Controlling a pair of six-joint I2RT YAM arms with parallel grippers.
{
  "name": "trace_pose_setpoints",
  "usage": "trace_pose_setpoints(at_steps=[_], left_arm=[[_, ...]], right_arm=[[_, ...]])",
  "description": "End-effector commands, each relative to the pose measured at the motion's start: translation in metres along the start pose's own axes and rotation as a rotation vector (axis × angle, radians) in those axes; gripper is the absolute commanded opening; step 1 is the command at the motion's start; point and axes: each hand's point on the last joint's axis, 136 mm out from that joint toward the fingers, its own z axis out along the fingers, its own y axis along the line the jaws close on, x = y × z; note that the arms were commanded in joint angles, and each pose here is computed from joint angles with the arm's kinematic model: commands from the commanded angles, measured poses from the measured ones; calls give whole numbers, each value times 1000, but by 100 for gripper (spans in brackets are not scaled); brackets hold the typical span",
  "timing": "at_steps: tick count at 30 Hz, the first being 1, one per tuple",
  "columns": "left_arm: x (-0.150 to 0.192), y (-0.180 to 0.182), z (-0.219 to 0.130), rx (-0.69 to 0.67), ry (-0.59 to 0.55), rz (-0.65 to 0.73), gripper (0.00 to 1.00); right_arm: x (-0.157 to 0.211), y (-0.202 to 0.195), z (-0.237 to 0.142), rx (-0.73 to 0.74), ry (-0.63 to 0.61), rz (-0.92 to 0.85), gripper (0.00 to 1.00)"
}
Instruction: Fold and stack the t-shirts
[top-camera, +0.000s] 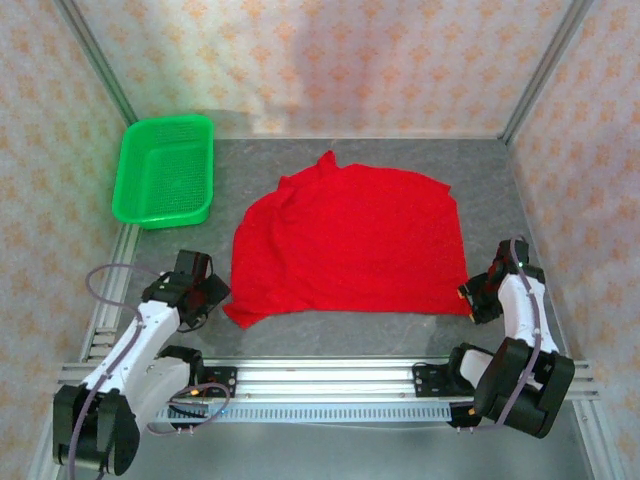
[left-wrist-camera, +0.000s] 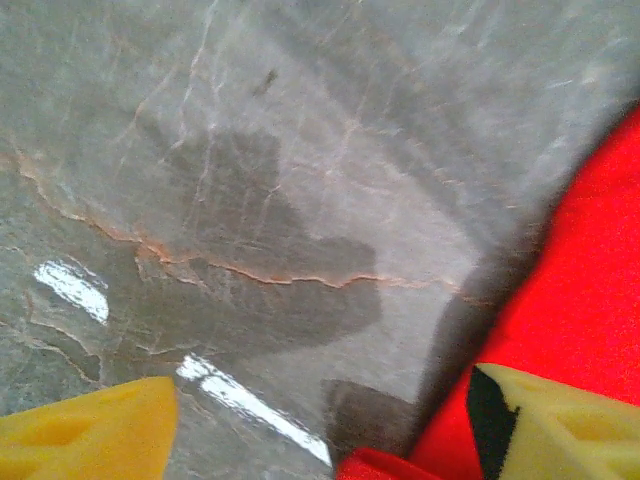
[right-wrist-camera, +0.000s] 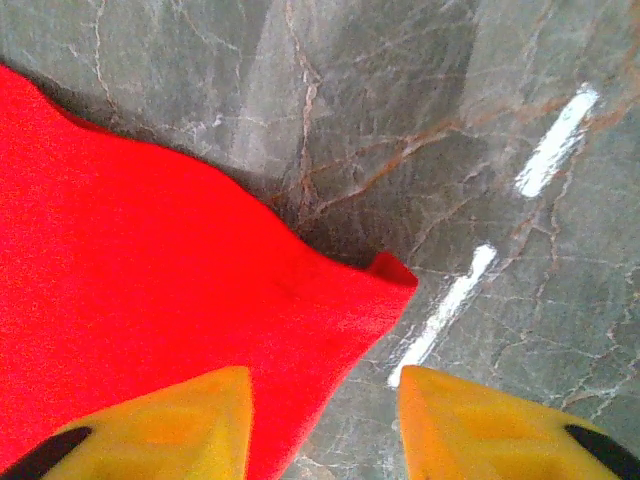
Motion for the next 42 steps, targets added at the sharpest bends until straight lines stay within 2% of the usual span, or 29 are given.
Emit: trace_pose_setpoints(at_steps=[1,6,13,21,31,37,40,42], left_arm=[[-12,-5,-21,10,-40,-46,80],[2,-21,-20,45,75,-49,80],[31,-26,-11,26,274,-18,73],[48,-23,-1,33,342,-29,67],[46,-26,13,52,321,-48,60],[39,-38,25,88,299,-53,42],[39,-39,28,84,305,-31,20],[37,-44,23,110,297,-23,10]], right_arm=[[-1,-3,-17,17,-26,1,55],[5,-5,-21,24,-2,6,57],[8,-13,-17,56,6,9,57],[7,-16,-14,69,2,14,58],[2,-11,-10,57,-6,12,58],[-1,-9,-5,55,-11,16,58],[-2,-8,-3,56,-6,16,57],[-1,-8,-4,58,-1,13,56]])
